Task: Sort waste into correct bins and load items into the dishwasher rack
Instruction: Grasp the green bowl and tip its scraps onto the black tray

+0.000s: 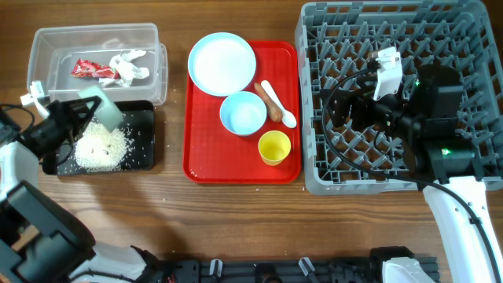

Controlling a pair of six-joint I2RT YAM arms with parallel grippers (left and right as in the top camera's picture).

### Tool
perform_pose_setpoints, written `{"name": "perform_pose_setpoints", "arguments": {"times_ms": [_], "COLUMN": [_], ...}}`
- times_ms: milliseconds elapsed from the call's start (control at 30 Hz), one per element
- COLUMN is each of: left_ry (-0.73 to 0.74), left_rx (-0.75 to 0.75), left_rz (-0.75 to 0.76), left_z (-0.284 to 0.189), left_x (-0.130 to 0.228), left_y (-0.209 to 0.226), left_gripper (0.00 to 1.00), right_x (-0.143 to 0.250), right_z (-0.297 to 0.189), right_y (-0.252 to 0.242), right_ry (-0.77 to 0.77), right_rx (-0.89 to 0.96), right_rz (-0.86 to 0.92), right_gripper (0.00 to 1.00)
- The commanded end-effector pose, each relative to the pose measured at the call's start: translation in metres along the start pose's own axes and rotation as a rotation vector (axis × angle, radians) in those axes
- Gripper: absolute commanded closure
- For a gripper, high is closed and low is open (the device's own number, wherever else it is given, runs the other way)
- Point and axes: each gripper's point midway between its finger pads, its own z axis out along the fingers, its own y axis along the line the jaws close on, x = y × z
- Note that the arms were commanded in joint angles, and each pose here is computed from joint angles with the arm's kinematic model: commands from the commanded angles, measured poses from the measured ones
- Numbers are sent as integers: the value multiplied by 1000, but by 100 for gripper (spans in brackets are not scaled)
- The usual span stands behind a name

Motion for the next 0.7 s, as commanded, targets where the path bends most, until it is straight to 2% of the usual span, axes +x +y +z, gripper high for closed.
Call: {"name": "perform_pose_setpoints", "arguments": {"times_ms": [0,167,367,467,533,667], "left_ry": [27,37,20,52,112,224], "left_rx": [266,261,256,228,183,-85], "left_rz": [-51,-213,-262,-206,-116,84], "left_z": [-7,-9,-16,-4,19,75], "left_x": [4,3,-2,4,19,72], "left_y": [-15,-7,-5,-18,-44,-77], "left_gripper": [96,96,96,96,96,96], "right_x": [-6,-6,-6,-6,-6,-6], "right_z": [-2,-2,-2,-2,-2,-2], "right_y": [1,1,1,1,1,1], "right_ry": [-12,-11,-12,-13,-13,-11], "right_rx": [-2,-2,-2,-2,-2,-2], "right_rz": [26,26,26,25,39,56], "right_gripper": [0,0,0,0,0,0]}}
